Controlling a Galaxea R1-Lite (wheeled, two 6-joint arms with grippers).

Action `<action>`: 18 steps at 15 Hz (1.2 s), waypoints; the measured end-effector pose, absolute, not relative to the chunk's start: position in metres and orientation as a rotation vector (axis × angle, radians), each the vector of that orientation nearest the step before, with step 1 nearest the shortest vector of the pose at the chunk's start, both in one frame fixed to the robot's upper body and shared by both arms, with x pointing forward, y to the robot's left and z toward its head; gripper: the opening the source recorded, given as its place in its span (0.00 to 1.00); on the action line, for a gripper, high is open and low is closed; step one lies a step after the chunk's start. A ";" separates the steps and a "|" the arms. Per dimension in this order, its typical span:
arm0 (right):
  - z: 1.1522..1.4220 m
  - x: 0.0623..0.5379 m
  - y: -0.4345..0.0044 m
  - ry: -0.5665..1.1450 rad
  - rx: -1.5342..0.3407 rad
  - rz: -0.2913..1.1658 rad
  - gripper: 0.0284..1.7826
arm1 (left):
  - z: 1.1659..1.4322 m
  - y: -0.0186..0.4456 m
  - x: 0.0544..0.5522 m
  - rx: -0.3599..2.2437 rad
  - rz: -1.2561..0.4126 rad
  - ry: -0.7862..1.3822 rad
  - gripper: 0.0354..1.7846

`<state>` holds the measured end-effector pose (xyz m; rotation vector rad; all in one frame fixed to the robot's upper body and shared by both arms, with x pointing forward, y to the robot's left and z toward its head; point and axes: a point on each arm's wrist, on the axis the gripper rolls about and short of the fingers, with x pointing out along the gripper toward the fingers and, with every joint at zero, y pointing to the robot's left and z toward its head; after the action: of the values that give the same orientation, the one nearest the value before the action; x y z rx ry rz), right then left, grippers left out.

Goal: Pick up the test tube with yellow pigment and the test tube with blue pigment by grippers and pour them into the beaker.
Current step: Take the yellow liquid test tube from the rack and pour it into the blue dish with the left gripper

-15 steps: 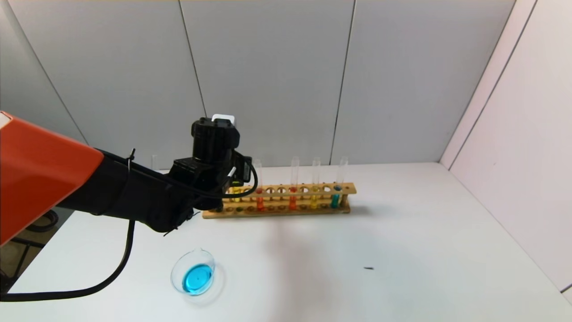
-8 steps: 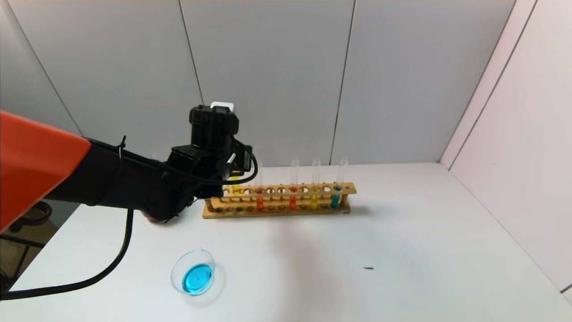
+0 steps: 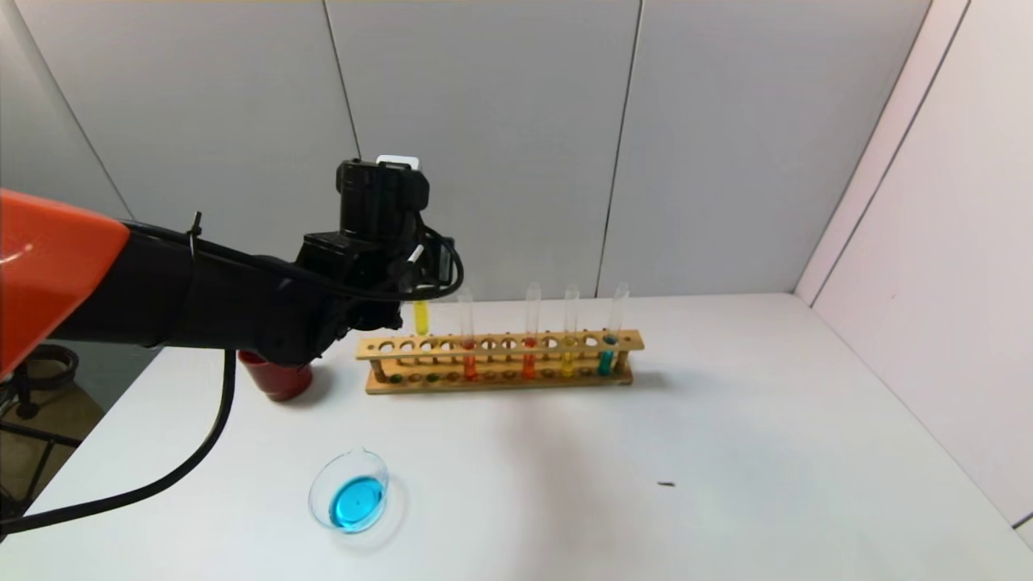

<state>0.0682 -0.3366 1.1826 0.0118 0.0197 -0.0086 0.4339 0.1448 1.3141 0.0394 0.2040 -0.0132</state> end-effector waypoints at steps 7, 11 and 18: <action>1.183 0.068 -0.337 0.020 0.012 -0.008 0.95 | 1.334 0.161 0.405 0.080 -0.009 0.273 0.15; 1.183 0.068 -0.337 0.020 0.012 -0.008 0.95 | 1.345 0.186 0.367 0.114 -0.006 0.310 0.15; 1.183 0.068 -0.337 0.019 0.012 -0.009 0.95 | 1.330 0.234 0.298 0.235 0.003 0.386 0.15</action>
<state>0.0682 -0.3367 1.1827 0.0123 0.0193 -0.0086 0.2982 0.2339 1.3296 0.2345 0.3861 0.0032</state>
